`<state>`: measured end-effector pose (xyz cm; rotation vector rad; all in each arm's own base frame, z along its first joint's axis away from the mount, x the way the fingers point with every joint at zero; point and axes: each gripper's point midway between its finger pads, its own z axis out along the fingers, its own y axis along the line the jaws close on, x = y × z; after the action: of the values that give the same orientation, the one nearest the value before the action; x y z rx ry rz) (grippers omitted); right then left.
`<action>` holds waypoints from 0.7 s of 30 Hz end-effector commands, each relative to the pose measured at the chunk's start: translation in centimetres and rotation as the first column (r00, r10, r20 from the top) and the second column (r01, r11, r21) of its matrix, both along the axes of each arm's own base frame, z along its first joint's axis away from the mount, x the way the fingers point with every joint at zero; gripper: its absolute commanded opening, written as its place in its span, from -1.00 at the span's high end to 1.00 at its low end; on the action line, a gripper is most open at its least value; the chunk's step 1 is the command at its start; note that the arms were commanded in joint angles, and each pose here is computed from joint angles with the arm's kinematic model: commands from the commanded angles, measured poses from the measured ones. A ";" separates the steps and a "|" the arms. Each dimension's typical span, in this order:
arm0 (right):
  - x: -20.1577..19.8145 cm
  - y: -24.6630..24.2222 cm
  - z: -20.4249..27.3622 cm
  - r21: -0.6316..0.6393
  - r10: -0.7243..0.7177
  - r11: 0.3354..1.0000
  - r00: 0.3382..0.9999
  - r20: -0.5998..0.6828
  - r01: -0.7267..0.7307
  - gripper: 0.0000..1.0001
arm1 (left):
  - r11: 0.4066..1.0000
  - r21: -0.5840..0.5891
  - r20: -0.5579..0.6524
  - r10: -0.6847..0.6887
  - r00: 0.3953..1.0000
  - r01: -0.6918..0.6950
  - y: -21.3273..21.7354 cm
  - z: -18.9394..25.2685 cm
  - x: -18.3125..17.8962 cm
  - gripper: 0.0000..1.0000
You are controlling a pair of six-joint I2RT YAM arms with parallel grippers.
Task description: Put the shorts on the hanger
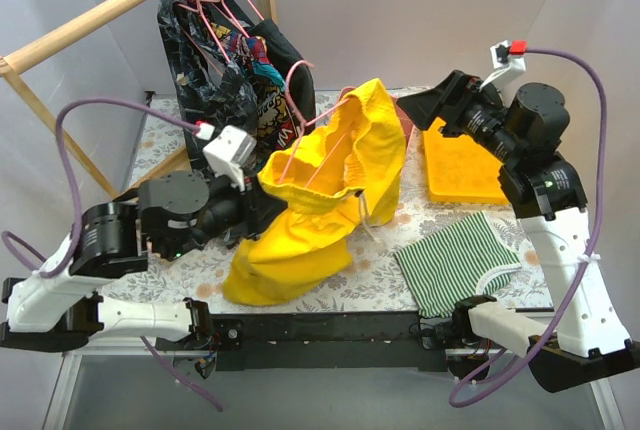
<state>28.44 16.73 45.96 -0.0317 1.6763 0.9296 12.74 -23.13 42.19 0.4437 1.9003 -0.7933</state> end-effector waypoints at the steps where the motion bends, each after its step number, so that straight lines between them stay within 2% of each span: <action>1: 2.1 0.1 -1.2 -0.069 -0.011 0.997 0.998 0.067 0.016 -0.97 | 0.990 -0.134 0.000 0.049 0.999 -0.049 3.4 2.4 -0.5 1.00; 6: 2.9 0.9 -1.9 -0.106 0.036 0.994 0.991 0.130 -0.022 -0.97 | 0.992 -0.118 -0.015 -0.051 0.999 0.049 3.7 2.8 -2.3 1.00; 11: 4.2 2.4 -2.4 -0.092 0.098 0.992 0.980 0.172 -0.083 -0.97 | 0.991 -0.049 -0.117 -0.126 0.985 0.121 4.6 0.3 -4.4 1.00; 17: 4.3 6.9 -3.7 -0.151 0.216 0.970 0.957 0.195 -0.188 -0.97 | 0.973 -0.133 -0.190 -0.212 0.959 0.188 7.8 -0.2 -7.6 1.00; 21: 5.7 8.9 -4.5 -0.174 0.168 0.975 0.970 0.178 -0.138 -0.97 | 0.957 -0.171 -0.197 -0.266 0.944 0.235 8.8 -0.2 -8.9 1.00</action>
<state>32.95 24.57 38.54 -0.3383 1.6988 0.9393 5.83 -15.44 40.80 0.5158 2.0320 -1.0390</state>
